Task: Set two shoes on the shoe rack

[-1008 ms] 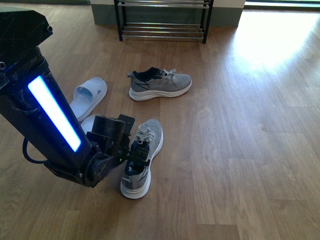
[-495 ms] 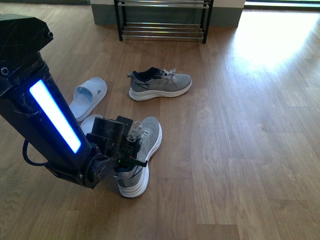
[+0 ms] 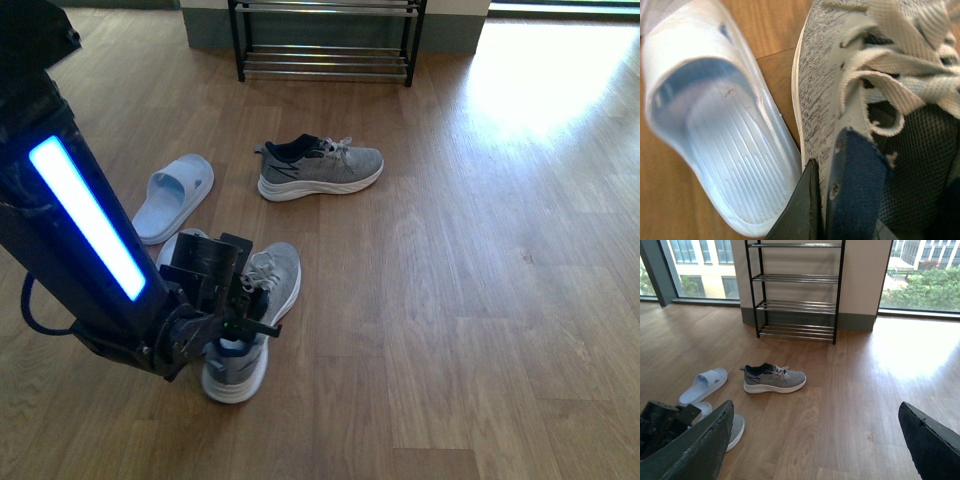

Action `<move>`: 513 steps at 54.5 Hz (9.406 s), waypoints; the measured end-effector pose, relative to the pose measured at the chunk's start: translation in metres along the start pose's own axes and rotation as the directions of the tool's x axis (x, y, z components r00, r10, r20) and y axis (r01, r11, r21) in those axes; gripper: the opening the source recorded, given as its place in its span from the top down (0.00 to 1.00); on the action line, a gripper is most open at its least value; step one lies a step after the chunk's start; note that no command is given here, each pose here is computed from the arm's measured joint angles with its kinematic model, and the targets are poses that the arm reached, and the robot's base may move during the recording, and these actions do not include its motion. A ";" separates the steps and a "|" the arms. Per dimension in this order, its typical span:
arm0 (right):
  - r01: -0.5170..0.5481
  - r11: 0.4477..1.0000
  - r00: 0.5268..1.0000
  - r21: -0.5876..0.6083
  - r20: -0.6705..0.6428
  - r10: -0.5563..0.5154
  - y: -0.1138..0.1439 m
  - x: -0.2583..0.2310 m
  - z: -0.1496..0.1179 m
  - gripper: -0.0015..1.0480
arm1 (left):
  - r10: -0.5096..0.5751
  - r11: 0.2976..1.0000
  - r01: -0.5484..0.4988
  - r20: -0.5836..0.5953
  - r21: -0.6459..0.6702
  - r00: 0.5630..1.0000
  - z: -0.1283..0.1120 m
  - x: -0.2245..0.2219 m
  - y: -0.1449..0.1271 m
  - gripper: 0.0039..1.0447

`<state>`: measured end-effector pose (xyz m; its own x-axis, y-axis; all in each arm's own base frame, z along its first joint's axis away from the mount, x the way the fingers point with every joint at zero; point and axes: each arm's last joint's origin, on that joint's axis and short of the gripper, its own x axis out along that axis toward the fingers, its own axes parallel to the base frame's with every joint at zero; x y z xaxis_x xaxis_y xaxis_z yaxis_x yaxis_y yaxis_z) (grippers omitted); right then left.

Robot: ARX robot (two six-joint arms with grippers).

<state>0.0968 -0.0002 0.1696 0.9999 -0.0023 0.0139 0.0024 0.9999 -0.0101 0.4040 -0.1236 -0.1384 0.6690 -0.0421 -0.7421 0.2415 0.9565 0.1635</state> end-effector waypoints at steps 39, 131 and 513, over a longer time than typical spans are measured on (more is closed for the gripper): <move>0.000 1.000 1.000 0.000 0.000 0.000 0.000 0.000 0.000 0.09 | 0.234 0.971 -0.204 0.313 -0.125 0.921 0.086 -0.288 0.058 0.99; 0.001 1.000 1.000 0.000 0.000 -0.001 0.000 0.000 0.000 0.09 | 0.315 0.949 -0.252 0.514 -0.191 0.798 0.040 -0.440 0.085 0.99; 0.122 0.924 0.954 -0.362 -0.213 -0.210 -0.037 0.044 0.039 0.99 | 0.322 0.946 -0.258 0.510 -0.194 0.797 0.040 -0.440 0.086 0.99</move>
<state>0.1401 -0.0365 0.2092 0.9567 -0.2140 -0.1975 0.1294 0.9200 -0.3698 0.1587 -0.0348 0.2277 0.9699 0.1277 -0.2074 -0.0809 0.9721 0.2202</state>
